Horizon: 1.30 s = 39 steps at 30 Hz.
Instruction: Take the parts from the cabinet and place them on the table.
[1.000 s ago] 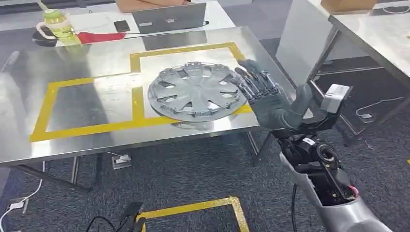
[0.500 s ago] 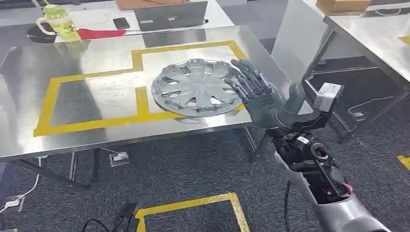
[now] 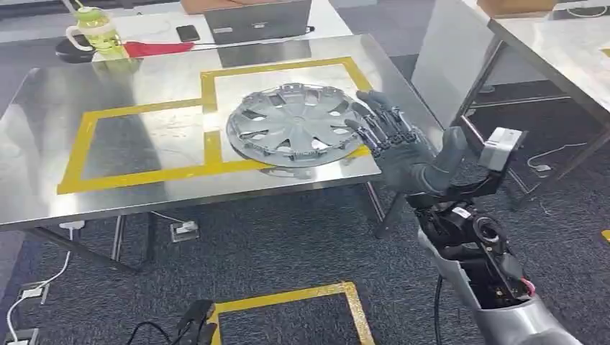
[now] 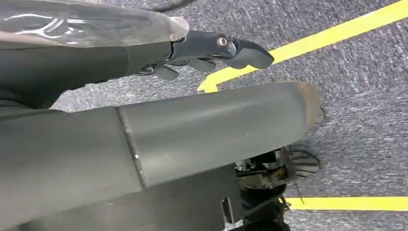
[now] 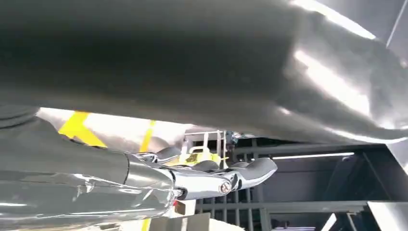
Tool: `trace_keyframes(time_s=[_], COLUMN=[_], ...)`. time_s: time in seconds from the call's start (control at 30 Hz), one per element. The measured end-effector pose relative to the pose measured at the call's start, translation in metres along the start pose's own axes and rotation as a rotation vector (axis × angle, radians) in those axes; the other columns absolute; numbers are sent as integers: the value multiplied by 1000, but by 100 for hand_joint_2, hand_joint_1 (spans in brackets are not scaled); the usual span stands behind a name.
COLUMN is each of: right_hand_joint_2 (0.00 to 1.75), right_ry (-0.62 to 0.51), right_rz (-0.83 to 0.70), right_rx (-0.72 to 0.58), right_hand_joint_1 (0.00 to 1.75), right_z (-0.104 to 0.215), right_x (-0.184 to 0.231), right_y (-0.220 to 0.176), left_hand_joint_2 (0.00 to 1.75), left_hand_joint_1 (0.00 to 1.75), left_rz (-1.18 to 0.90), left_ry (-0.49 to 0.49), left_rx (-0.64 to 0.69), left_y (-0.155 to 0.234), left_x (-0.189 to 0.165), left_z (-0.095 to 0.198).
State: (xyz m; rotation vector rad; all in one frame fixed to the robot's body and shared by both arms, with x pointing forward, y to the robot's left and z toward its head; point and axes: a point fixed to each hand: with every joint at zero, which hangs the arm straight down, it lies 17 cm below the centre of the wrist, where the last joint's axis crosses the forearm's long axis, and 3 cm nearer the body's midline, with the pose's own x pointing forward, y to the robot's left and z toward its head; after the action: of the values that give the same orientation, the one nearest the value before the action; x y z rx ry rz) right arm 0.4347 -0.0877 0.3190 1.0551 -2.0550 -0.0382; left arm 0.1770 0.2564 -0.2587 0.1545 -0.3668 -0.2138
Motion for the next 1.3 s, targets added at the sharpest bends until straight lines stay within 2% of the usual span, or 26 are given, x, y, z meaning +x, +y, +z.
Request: trace_keyframes(time_s=[1.3], right_hand_joint_2=[0], right_ry=[0], right_rz=[18], right_rx=[-3], right_hand_joint_1=[0], right_z=[1], right_x=[0], right_y=[-2], left_hand_joint_2=[0], left_hand_joint_1=[0], left_rz=[-3], left_ry=[-2], left_rx=[3], left_y=[1], left_x=[2], left_z=[0])
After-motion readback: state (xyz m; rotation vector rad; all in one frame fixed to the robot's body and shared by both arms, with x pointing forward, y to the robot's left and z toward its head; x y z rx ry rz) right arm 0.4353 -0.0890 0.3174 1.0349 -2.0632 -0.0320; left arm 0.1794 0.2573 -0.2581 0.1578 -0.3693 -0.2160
